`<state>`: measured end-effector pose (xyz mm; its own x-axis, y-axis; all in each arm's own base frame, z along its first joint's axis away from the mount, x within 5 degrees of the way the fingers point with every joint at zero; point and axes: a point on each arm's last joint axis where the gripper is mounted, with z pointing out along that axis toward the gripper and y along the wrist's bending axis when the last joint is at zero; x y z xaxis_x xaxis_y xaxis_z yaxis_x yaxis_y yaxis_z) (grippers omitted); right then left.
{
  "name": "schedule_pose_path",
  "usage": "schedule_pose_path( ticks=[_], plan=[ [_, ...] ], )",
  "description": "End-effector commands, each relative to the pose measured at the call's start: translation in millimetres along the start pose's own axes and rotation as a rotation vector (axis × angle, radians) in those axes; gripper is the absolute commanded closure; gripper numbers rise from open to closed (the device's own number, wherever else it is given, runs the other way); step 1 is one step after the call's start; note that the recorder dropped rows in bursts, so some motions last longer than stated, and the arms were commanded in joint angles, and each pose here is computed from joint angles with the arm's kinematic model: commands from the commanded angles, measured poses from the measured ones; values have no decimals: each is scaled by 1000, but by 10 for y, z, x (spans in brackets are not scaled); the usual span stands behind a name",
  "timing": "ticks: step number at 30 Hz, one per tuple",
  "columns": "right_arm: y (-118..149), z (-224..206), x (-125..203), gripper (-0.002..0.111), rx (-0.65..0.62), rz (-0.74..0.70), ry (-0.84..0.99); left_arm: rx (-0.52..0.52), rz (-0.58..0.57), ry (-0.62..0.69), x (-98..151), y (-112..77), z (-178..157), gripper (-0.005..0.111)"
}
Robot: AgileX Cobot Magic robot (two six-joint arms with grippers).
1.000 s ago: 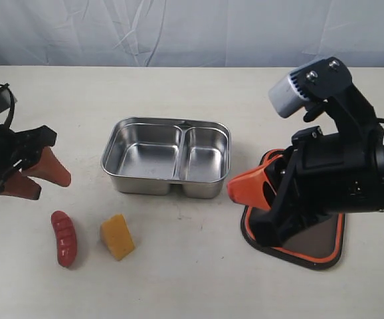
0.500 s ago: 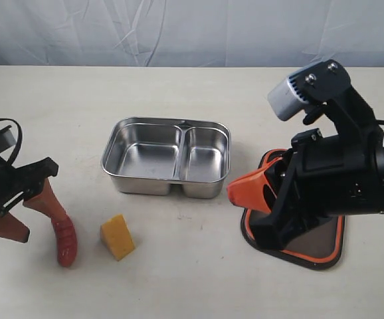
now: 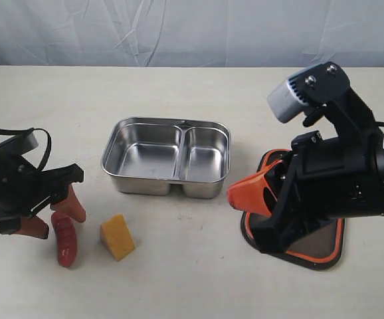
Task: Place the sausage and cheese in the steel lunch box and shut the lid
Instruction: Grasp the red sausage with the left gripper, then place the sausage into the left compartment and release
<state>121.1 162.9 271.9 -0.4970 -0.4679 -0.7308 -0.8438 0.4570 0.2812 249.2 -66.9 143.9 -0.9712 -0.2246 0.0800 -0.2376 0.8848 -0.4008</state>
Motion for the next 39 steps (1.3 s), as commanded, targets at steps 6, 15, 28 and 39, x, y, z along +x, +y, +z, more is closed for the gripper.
schedule_pose_path(
  ticks=[6,15,28,39],
  plan=[
    [13,-19,-4,108,-5,-9,4,-38,-63,4,-23,18,128,48],
    [13,-19,-4,108,-5,-9,4,-53,-84,33,-41,60,242,50],
    [17,-19,1,108,-9,-4,9,-55,-77,43,-33,62,241,105],
    [23,-19,7,108,-16,1,17,8,92,-170,-47,-167,-281,107]
  ],
)
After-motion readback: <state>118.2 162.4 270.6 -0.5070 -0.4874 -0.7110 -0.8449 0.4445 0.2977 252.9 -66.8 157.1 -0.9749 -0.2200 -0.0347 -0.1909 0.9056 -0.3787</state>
